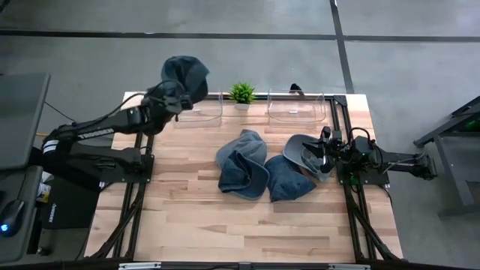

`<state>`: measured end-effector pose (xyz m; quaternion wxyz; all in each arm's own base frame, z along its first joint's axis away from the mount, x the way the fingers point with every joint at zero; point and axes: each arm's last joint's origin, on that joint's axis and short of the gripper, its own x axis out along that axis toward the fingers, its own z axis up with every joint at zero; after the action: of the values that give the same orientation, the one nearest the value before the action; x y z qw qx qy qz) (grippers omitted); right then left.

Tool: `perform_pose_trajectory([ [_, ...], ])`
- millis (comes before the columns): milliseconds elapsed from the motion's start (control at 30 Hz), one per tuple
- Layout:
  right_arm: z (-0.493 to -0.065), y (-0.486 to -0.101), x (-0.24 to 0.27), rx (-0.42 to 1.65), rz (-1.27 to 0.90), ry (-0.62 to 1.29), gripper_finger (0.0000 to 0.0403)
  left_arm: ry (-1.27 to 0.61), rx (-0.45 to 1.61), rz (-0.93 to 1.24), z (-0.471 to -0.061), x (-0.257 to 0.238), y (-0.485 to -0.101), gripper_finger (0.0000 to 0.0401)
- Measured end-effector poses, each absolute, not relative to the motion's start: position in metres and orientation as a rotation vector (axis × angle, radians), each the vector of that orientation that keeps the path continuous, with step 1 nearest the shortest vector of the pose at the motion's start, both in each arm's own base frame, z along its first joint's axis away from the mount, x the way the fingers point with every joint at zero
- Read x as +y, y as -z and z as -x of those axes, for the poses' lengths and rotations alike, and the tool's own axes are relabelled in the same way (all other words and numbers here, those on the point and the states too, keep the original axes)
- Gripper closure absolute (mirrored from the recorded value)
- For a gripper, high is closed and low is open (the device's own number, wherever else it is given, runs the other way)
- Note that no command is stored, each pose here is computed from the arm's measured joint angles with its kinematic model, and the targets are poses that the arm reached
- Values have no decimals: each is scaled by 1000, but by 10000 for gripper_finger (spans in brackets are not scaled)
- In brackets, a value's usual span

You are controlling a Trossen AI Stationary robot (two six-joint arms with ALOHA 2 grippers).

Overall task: Pick & Place hat
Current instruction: Put the left dark blue cap into the left transparent bin

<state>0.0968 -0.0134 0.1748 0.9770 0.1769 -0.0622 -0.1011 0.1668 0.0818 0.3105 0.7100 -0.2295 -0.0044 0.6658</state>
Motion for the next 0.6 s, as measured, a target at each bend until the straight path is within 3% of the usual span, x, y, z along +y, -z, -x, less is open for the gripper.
perform_pose_trajectory([
  [300, -97, -175, -13, -125, -356, 205, 402, -1537, -375, 722, -167, 83, -258, 401],
  [500, -97, -175, -13, -124, -356, 204, 402, -1561, -384, 725, -171, 85, -235, 401],
  [600, -97, -175, -13, -124, -357, 204, 402, -1600, -499, 783, -168, 89, -227, 401],
])
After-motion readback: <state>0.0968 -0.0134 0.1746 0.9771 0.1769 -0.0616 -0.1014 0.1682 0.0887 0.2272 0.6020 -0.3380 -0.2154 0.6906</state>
